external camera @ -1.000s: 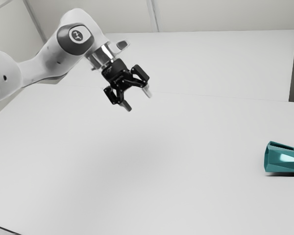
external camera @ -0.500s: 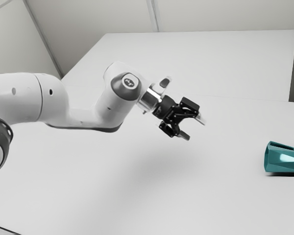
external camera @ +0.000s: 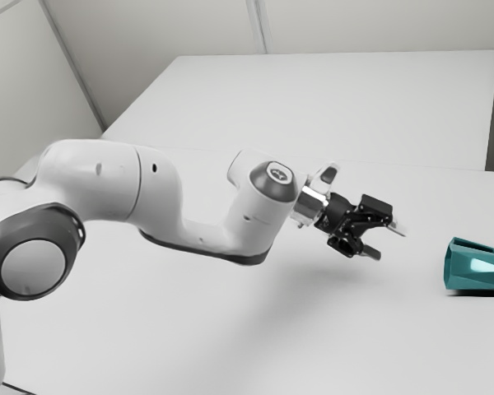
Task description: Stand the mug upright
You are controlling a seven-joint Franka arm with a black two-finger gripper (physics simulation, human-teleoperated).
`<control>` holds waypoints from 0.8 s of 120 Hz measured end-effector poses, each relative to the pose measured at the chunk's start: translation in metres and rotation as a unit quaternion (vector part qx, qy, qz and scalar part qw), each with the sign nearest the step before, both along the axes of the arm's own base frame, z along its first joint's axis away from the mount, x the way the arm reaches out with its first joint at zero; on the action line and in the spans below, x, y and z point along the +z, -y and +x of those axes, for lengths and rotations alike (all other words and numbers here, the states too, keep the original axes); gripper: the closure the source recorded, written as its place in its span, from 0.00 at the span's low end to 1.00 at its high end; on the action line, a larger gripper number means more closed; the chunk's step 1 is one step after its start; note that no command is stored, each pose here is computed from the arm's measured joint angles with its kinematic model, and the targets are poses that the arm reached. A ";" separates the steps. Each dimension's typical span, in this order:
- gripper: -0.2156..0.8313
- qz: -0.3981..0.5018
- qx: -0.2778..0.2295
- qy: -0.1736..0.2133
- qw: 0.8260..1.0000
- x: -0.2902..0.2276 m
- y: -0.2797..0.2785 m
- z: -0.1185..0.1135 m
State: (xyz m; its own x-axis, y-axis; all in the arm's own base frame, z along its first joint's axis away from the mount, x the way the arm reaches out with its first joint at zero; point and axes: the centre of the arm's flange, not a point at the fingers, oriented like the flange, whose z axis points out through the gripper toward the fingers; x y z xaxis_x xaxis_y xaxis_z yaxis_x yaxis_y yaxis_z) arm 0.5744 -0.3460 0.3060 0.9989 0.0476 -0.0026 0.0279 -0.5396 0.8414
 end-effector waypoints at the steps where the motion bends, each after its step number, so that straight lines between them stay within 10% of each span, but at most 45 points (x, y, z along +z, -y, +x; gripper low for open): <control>1: 0.21 -0.001 0.000 0.001 1.000 -0.001 0.002 0.001; 96: 0.21 -0.082 -0.040 0.039 0.995 -0.046 0.114 0.019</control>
